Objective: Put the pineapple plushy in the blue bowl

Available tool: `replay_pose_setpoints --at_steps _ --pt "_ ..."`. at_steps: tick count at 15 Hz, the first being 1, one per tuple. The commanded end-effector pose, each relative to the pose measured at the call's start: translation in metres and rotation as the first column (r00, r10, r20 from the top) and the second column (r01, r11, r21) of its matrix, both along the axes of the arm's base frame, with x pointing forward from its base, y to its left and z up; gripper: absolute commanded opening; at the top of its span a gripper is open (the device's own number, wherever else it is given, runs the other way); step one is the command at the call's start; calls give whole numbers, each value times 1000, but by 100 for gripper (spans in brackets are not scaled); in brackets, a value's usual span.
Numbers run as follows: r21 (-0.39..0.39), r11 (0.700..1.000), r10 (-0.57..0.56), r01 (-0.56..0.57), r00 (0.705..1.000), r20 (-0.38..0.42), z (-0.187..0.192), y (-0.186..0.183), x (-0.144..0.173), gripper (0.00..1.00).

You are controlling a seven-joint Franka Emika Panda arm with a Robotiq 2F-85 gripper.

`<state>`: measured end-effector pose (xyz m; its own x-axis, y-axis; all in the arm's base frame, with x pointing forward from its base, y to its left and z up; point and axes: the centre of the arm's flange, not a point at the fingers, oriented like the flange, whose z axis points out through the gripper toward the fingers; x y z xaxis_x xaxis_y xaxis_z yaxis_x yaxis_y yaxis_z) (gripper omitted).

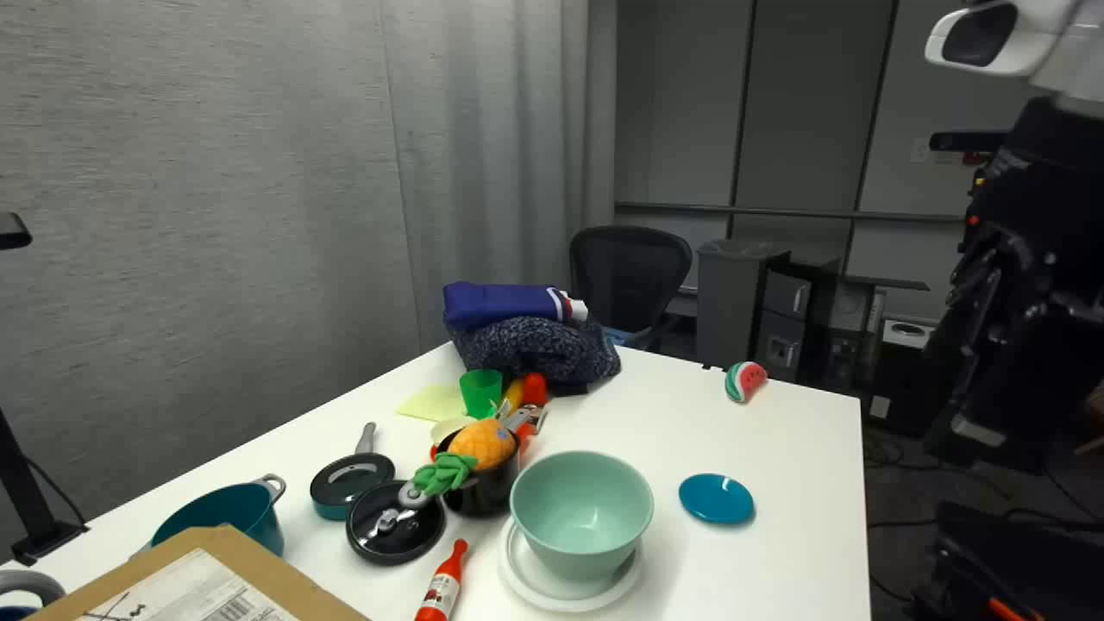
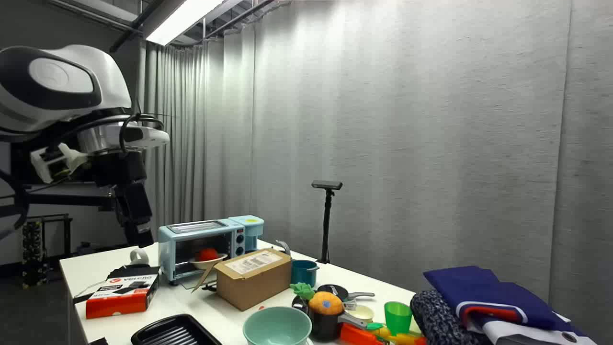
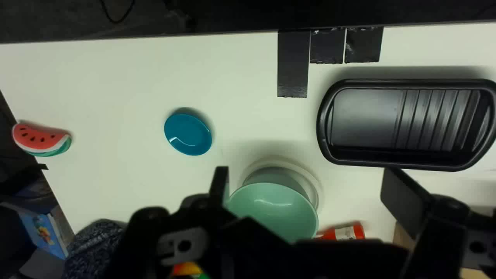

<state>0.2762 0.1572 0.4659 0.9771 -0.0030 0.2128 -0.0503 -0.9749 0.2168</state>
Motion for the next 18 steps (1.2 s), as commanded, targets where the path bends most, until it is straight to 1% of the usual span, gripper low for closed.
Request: replay_pose_setpoints --at_steps 1,16,18 --pt "0 1000 0 0 1000 -1 0 0 0 100" --pt "0 1000 0 0 1000 -1 0 0 0 100" --pt "6 999 -47 47 999 19 -4 -4 10 100"
